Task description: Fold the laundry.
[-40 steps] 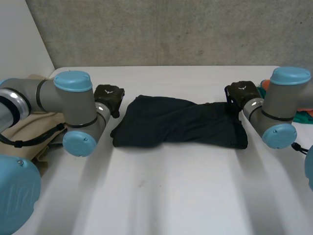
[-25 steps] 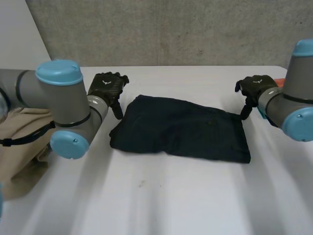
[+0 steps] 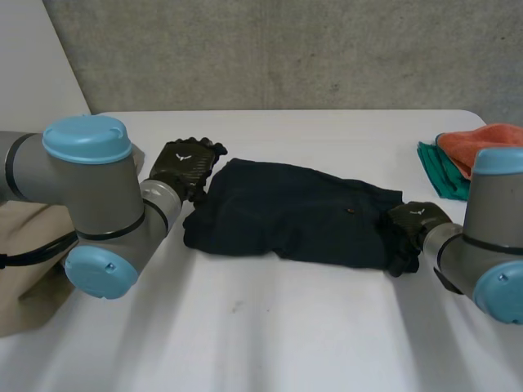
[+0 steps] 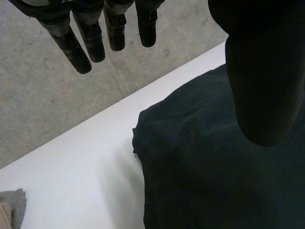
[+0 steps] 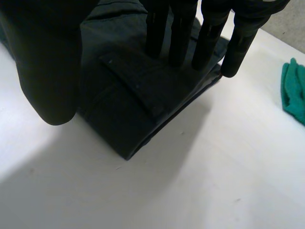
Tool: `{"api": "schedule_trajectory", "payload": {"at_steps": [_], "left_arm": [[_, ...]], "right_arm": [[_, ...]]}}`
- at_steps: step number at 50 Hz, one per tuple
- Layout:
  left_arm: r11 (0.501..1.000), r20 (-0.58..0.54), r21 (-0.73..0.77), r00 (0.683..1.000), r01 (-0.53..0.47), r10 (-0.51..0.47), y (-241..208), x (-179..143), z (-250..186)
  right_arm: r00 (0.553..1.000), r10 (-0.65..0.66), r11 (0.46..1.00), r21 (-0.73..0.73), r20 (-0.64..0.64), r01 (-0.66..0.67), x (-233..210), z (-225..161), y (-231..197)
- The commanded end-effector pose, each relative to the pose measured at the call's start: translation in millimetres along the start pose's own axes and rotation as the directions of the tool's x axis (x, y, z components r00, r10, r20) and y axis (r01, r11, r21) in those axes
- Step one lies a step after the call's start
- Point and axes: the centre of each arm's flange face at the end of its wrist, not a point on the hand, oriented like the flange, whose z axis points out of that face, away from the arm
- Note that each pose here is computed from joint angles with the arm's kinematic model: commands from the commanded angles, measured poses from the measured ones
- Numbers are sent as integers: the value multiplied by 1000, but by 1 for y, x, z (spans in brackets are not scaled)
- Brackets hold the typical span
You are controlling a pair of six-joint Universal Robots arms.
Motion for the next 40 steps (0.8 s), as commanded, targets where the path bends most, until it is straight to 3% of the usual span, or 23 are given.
{"api": "schedule_trajectory", "payload": {"at_steps": [1,6,12,19,25,27,28,31,32,34,37,40], "left_arm": [[1000,-4,-6,1000,0,0,2,2,-1],[1000,-7,-1,1000,4,-4,0,4,-3],[1000,-2,13,1000,6,-6,-7,2,-6],[999,16,18,999,29,-29,-15,-8,-18],[998,36,31,998,49,-50,-21,-18,-24],[998,44,36,998,53,-55,-23,-21,-26],[998,56,41,997,56,-58,-25,-25,-26],[997,68,49,996,62,-65,-29,-29,-28],[996,80,51,994,68,-72,-30,-33,-29],[995,88,57,993,76,-81,-33,-36,-30],[994,105,58,989,96,-102,-35,-42,-31],[992,114,58,987,112,-118,-36,-46,-31]], "right_arm": [[999,39,998,50,-16,-39,-2,5,6],[996,52,993,114,-69,-44,16,7,-1],[989,13,998,62,-150,-4,53,-8,1],[942,-257,961,49,-216,273,85,-13,-12],[867,-485,826,264,-116,498,12,-22,-51],[846,-527,776,362,-76,516,-16,-29,-60],[819,-572,710,477,-37,518,-46,-36,-69],[773,-634,619,608,13,497,-85,-41,-71],[744,-667,563,680,38,470,-109,-44,-71],[721,-692,514,733,47,445,-129,-46,-71],[702,-707,517,737,81,436,-155,-40,-61],[720,-687,569,690,100,447,-162,-33,-56]]}}
